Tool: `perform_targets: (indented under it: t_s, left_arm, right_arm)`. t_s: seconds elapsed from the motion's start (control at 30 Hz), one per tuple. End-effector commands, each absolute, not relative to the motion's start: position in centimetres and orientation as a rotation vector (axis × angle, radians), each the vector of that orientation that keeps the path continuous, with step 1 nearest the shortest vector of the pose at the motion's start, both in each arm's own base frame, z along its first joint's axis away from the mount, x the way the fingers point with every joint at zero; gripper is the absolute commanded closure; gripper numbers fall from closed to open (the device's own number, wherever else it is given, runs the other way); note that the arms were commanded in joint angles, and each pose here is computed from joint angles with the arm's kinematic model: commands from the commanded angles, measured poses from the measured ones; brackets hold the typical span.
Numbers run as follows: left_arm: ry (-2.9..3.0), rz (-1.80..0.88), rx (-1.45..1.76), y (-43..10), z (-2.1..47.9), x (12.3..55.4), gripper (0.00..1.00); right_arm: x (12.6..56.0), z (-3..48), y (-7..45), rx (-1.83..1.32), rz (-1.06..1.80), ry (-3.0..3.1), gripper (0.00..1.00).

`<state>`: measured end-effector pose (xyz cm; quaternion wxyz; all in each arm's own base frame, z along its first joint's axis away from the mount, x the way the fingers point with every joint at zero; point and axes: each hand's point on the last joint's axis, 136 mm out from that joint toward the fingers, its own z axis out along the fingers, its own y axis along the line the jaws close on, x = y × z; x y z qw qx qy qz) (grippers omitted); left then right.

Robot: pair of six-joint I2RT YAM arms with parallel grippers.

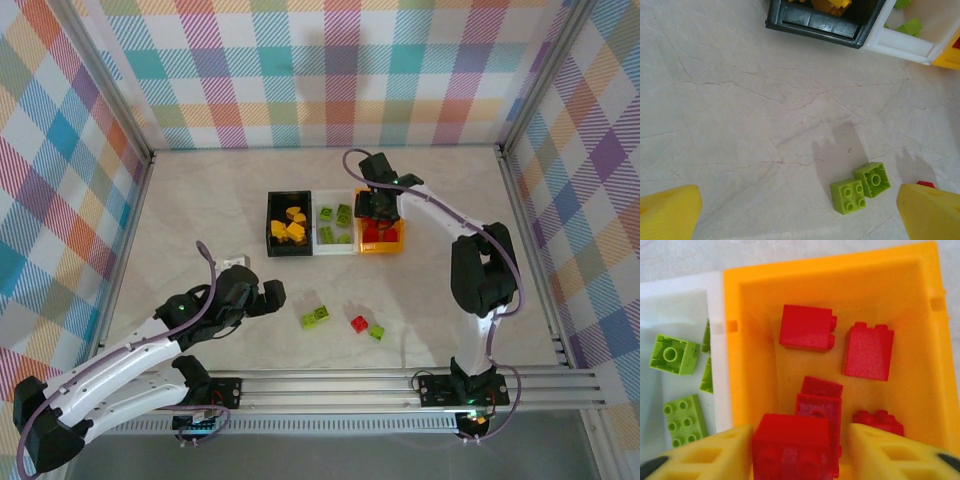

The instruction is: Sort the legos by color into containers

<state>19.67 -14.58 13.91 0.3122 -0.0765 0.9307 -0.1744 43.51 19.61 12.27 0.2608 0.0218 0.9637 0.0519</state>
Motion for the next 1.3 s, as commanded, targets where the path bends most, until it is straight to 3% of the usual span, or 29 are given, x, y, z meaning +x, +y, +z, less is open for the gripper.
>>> perform_targets:
  t_s: [0.0, 0.27, 0.53, 0.97, 1.27]
  left_arm:
    - [2.470, -0.422, -0.209, -13.8, 13.3, 19.1, 0.00]
    - [2.454, -0.415, -0.206, -13.8, 13.6, 19.4, 0.00]
    - [2.470, -0.384, -0.213, -13.6, 12.9, 19.4, 0.00]
    - [2.482, -0.350, -0.239, -12.5, 12.3, 18.8, 0.00]
    - [2.481, -0.346, -0.238, -12.7, 12.4, 19.0, 0.00]
  right_arm:
    - [42.9, 15.2, 19.3, 0.040, 0.160, 2.567, 0.30]
    - [33.9, 16.7, 21.0, -0.096, 0.356, 2.561, 0.25]
    - [24.1, 10.6, 23.8, -0.395, 0.379, 2.758, 0.24]
    - [17.2, 3.1, 24.3, -0.657, 0.217, 2.963, 0.28]
    - [15.7, 1.0, 23.8, -0.712, 0.096, 3.001, 0.41]
